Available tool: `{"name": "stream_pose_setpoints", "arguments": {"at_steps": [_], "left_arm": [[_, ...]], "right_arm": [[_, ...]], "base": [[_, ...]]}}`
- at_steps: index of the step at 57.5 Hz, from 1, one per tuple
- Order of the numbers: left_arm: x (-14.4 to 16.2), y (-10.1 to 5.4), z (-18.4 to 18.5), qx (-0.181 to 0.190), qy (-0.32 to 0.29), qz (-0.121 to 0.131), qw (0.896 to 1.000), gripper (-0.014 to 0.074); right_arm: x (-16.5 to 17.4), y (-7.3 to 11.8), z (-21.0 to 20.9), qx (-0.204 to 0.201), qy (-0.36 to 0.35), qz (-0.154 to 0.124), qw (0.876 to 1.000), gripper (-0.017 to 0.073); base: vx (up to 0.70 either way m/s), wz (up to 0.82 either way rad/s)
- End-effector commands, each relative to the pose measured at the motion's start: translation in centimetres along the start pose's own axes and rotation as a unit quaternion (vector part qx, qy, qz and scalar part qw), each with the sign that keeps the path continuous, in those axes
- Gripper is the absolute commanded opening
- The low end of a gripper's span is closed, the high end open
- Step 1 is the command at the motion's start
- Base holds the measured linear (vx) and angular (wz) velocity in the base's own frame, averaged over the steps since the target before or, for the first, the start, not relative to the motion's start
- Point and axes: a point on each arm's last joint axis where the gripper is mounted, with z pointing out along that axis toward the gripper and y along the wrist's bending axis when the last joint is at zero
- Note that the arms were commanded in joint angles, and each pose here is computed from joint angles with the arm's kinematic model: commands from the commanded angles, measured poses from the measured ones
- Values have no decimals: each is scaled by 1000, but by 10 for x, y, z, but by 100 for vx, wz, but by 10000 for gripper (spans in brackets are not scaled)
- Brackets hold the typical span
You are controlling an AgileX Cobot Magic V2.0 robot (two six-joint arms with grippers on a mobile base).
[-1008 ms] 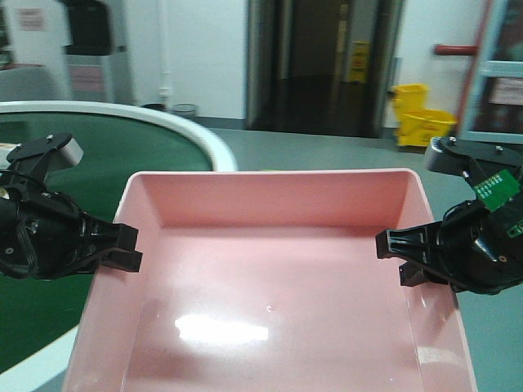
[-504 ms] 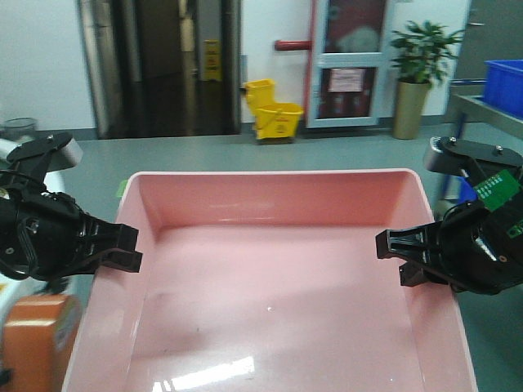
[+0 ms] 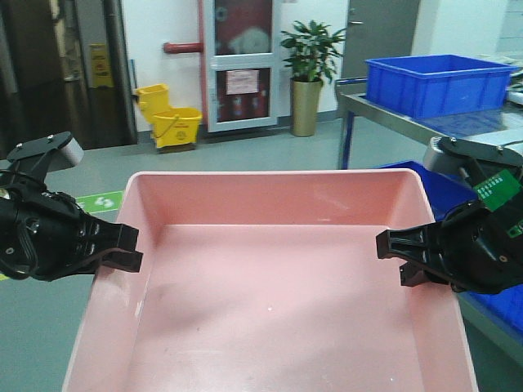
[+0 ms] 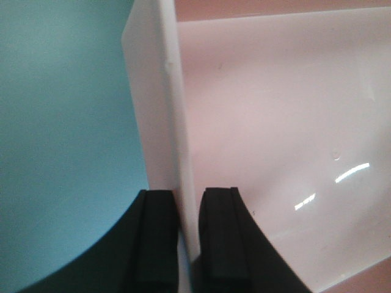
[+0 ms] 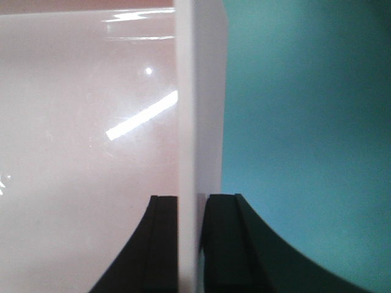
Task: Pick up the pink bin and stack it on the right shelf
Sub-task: 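Carry the pink bin with both grippers while the base drives to the table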
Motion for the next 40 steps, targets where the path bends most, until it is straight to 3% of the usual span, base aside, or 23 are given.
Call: {"name": "stream_pose_setpoints", "arguments": {"at_steps": [1,19,40], "left_arm": [[-10,-10,-20,13,-56,8,998,-1],[-10,-10,-20,13,-56,8,998,-1],[-10,-10,-20,13,-56,8,998,-1]], "right_arm": [[-13,4,-26,-26,-79,-1,997,-9],[-13,4,-26,-27,-77,0,997,-9],[-13,4,-26,-27,-77,0,997,-9]], "base": [[31,-38],[35,-15],[44,22]]}}
